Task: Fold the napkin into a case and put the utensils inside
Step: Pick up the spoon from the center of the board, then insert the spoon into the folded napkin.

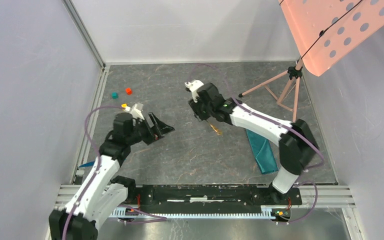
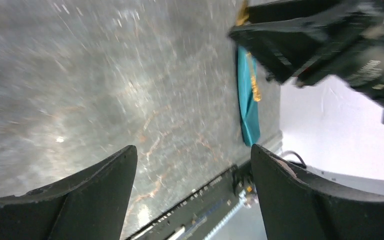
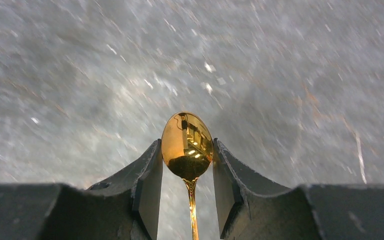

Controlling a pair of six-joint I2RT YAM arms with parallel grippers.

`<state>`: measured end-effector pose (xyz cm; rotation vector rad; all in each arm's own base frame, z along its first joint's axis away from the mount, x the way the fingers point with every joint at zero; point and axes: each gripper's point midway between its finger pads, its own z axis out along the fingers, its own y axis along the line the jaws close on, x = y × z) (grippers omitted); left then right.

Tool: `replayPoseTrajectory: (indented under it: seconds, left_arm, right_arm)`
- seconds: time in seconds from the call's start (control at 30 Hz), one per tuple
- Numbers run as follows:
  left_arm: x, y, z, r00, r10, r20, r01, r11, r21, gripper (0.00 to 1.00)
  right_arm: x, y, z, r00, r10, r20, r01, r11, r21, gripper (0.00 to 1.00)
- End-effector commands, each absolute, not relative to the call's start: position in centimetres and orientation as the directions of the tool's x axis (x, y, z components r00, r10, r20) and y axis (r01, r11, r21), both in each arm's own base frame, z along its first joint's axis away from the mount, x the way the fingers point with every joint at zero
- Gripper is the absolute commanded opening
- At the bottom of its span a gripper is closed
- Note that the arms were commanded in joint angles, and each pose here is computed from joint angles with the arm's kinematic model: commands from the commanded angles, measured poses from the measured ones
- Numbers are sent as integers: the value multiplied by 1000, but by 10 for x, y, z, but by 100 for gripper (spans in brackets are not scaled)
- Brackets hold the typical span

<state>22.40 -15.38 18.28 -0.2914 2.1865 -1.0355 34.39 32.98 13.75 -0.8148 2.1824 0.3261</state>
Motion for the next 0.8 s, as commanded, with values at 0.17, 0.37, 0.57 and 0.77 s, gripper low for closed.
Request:
replayPoseTrajectory:
  seconds: [0.17,0.37,0.57,0.77]
  left_arm:
    - [220,-272,187,-874,-306,-377,241,401,-884,87]
    - [214,-324,180,-915,-225,-335,250,335,-908,81]
    - [208,-328,180,-920,-201,-337,257,340,-905,81]
    - [206,-322,187,-906,-206,-371,280,365,-888,81]
  right_arm:
    - [325,153,119,-593,-392,-703,-382,906,-183,22]
    - [326,79,99,-586,-241,-774,-193,969,-156,21]
    - [330,66,80,-586,-198,-786,-177,978,-114,20]
    - [345,68,77,-573,-163,-803,-171,982,-77,20]
